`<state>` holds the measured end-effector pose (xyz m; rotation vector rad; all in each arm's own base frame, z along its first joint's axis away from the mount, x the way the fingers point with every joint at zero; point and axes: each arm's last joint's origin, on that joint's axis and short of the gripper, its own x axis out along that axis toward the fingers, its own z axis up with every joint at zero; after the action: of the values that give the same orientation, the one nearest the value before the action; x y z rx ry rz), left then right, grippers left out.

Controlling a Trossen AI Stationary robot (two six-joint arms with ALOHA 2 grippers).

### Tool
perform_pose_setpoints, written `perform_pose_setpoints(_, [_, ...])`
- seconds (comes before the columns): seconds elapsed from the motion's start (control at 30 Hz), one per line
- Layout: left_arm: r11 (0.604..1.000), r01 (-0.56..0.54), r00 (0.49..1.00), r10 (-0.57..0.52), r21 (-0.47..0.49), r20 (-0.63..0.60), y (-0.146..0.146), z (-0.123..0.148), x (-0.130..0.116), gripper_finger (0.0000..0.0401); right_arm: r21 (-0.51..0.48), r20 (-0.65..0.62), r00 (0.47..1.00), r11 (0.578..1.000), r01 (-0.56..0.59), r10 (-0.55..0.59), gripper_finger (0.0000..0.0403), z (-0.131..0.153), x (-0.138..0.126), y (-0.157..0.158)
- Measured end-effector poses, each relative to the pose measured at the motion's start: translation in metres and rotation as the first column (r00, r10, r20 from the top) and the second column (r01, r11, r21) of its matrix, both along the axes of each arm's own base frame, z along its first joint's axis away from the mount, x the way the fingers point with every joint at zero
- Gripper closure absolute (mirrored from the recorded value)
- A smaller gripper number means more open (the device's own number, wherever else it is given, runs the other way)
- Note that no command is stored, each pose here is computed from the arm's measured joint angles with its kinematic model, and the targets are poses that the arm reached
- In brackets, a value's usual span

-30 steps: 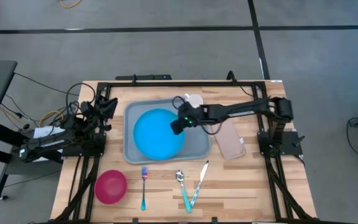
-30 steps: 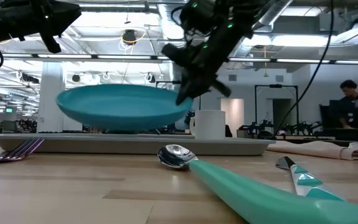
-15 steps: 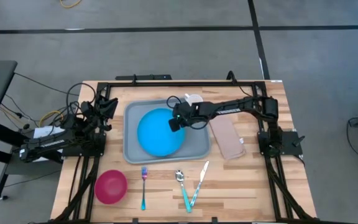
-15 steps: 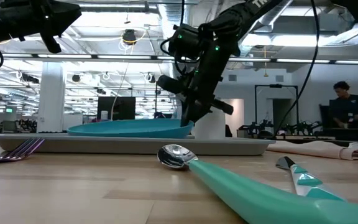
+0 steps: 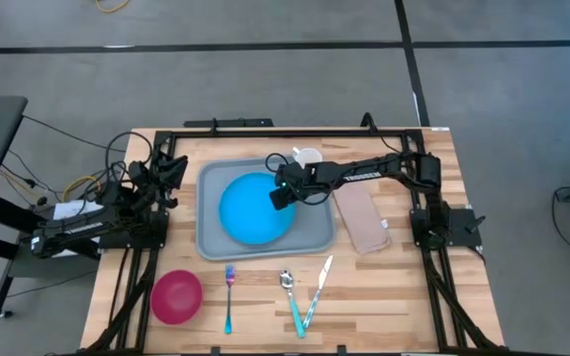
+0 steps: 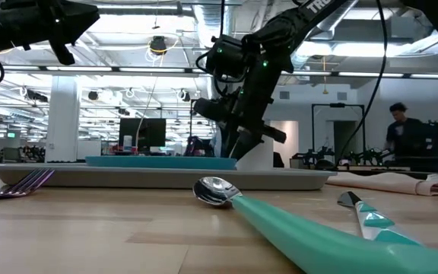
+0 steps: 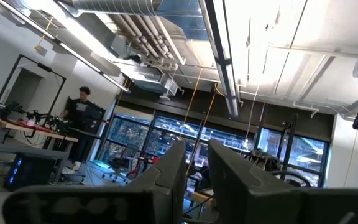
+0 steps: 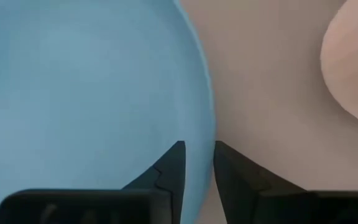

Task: Set up tray
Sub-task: Put the blue plate on the center of the tray, then put the red bowl on top of the blue plate on the tray

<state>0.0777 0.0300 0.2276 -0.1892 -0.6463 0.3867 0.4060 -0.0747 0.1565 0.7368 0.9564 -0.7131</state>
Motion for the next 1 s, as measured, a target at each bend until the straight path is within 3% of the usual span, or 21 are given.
perform_pose_setpoints(0.13, [1.0,0.01,1.0,-0.01,0.007,-0.003,0.0,0.0,0.0,0.0344,0.005,0.015,0.998,0.998,-0.066,0.066,0.0323,0.01,-0.002,0.003])
perform_pose_setpoints(0.33, [0.991,0.105,0.994,-0.101,0.085,-0.045,-0.005,0.014,-0.001,0.0344,-0.08,0.066,0.961,0.961,-0.264,0.269,0.0324,0.056,-0.012,0.023])
perform_pose_setpoints(0.57, [0.992,0.097,0.944,-0.066,0.083,-0.325,-0.007,0.058,-0.006,0.0344,-0.326,0.054,0.912,0.87,-0.369,0.407,0.0324,0.132,-0.051,0.049])
perform_pose_setpoints(0.67, [0.993,0.099,0.868,-0.054,0.066,-0.493,-0.007,0.079,-0.007,0.0344,-0.411,0.042,0.895,0.825,-0.389,0.443,0.0324,0.155,-0.068,0.061])
perform_pose_setpoints(0.77, [0.994,0.104,0.759,-0.059,0.031,-0.648,-0.007,0.096,-0.006,0.0344,-0.448,0.01,0.876,0.785,-0.427,0.482,0.0324,0.167,-0.081,0.072])
perform_pose_setpoints(0.87, [0.997,0.074,0.624,-0.06,-0.017,-0.779,-0.005,0.107,-0.003,0.0344,-0.451,-0.037,0.856,0.755,-0.475,0.516,0.0324,0.173,-0.092,0.079])
perform_pose_setpoints(1.0, [0.994,0.058,0.484,-0.106,-0.089,-0.869,-0.001,0.112,0.008,0.0344,-0.43,-0.091,0.843,0.743,-0.513,0.53,0.0324,0.177,-0.106,0.081])
